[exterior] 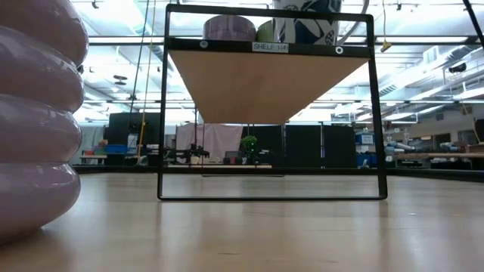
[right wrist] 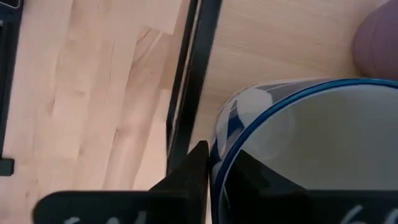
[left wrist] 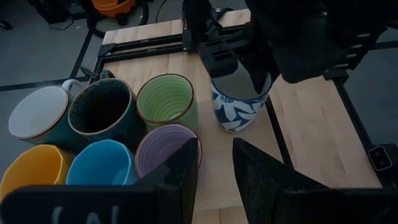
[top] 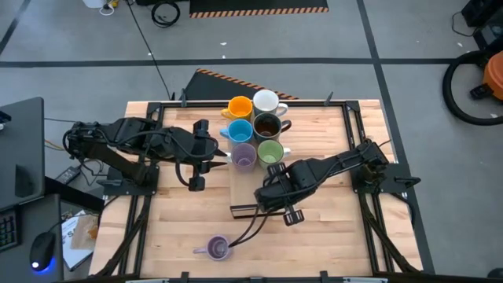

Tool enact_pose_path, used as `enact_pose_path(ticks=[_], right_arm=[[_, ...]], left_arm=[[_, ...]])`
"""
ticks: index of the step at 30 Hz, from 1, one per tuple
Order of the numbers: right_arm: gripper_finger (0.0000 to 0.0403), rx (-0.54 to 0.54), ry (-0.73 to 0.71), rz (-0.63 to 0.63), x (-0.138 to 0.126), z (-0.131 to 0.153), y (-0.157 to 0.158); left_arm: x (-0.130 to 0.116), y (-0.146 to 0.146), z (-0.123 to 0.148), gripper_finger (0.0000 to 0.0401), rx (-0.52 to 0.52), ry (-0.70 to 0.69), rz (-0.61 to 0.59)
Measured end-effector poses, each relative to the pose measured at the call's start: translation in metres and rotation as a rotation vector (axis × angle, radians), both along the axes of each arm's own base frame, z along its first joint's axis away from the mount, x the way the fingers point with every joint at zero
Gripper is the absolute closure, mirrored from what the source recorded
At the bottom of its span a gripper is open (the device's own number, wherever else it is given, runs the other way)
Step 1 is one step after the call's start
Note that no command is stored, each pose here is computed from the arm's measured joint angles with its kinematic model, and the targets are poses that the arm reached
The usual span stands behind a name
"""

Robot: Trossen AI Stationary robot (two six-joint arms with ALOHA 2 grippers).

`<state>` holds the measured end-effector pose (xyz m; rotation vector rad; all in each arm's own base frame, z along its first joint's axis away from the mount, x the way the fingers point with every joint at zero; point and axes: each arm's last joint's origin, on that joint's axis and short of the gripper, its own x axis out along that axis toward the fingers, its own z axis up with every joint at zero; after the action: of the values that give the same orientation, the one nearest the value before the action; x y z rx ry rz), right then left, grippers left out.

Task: Place coffee mugs
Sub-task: Put the blue patterned mug on the shelf, then put the purple mug on the shelf

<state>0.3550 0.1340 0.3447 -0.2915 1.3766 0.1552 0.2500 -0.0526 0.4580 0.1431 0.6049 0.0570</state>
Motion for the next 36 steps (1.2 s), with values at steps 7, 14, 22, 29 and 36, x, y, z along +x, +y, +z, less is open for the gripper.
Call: enact_pose_path(ticks=[7, 14, 22, 29, 36], right_arm=[[0.0299, -0.018, -0.001, -0.004, 0.000, -0.001, -0.001], [0.0256, -0.009, -0.020, -0.027, 0.001, 0.004, -0.003], [0.0238, 0.025, -0.108, -0.037, -0.001, 0.028, -0.007], [0.0238, 0.049, -0.217, -0.057, -0.008, 0.055, -0.012], [0.0238, 0.035, -0.369, -0.136, -0.045, 0.099, -0.036]], left_arm=[[0.000, 0.000, 0.000, 0.0294, 0.004, 0.001, -0.003], [-0.002, 0.000, -0.002, 0.0294, 0.002, 0.026, 0.004], [-0.003, 0.000, -0.003, 0.0294, -0.059, 0.040, 0.026], [-0.008, -0.026, -0.001, 0.0294, -0.205, 0.040, -0.136], [-0.004, -0.077, -0.009, 0.0294, -0.343, 0.054, -0.206]])
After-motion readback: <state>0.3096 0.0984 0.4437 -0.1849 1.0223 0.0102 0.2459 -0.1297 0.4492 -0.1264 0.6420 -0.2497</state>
